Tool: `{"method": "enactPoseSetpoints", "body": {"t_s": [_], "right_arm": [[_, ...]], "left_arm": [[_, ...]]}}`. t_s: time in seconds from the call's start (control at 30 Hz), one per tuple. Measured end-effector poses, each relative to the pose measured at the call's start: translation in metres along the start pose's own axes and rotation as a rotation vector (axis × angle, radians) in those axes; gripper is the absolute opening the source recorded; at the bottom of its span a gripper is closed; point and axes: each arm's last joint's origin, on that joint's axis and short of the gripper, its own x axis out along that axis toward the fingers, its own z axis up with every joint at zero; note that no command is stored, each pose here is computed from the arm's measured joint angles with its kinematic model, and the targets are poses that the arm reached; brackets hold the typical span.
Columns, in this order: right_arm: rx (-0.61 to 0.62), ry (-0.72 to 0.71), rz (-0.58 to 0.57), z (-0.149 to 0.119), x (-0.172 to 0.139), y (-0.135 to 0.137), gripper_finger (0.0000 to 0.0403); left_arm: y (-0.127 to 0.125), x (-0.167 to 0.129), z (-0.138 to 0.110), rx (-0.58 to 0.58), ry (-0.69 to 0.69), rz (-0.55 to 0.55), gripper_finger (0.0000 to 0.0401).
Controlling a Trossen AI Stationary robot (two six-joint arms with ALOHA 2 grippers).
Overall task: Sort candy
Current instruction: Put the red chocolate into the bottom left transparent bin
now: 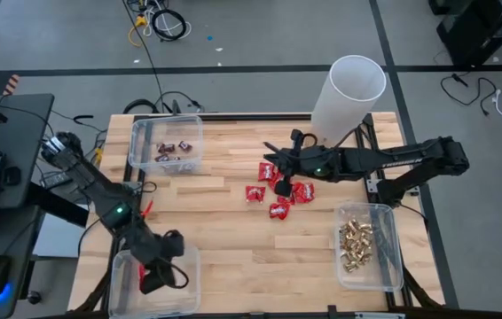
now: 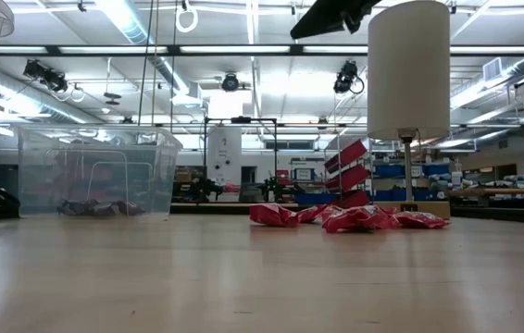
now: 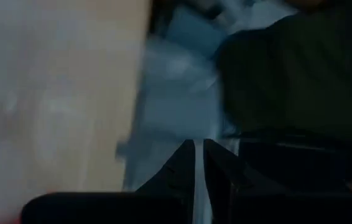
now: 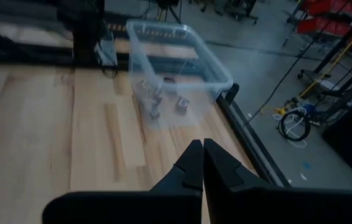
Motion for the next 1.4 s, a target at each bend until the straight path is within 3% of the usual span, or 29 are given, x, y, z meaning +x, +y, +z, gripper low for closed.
{"method": "enactPoseSetpoints", "body": {"t_s": [0.13, 0.3, 0.47, 0.6, 0.7, 0.87, 1.07, 1.2, 1.4], "right_arm": [[-0.044, 0.076, 0.007, -0.013, 0.020, 0.011, 0.0000], [-0.092, 0.175, 0.017, -0.034, 0.050, 0.027, 0.0000], [-0.137, 0.269, 0.025, -0.055, 0.072, 0.039, 0.0006], [-0.156, 0.353, 0.049, -0.072, 0.083, 0.047, 0.0026], [-0.106, 0.407, 0.130, -0.082, 0.089, 0.053, 0.0050], [-0.033, 0.481, 0.242, -0.094, 0.094, 0.062, 0.0095], [0.003, 0.525, 0.260, -0.111, 0.106, 0.077, 0.0132], [0.031, 0.562, 0.229, -0.124, 0.116, 0.082, 0.0144], [0.055, 0.605, 0.172, -0.138, 0.126, 0.082, 0.0145]], "left_arm": [[-0.002, -0.004, 0.019, 0.144, -0.092, -0.064, 0.0037], [0.008, -0.010, 0.038, 0.269, -0.164, -0.011, 0.0037], [0.021, -0.017, 0.057, 0.400, -0.265, 0.110, 0.0037], [0.031, -0.023, 0.069, 0.518, -0.353, 0.261, 0.0037], [0.041, -0.028, 0.075, 0.587, -0.412, 0.437, 0.0037], [0.053, -0.037, 0.082, 0.645, -0.506, 0.751, 0.0037], [0.061, -0.047, 0.089, 0.682, -0.594, 1.042, 0.0037], [0.064, -0.051, 0.093, 0.683, -0.619, 1.144, 0.0037], [0.068, -0.054, 0.095, 0.666, -0.619, 1.176, 0.0037]]}}
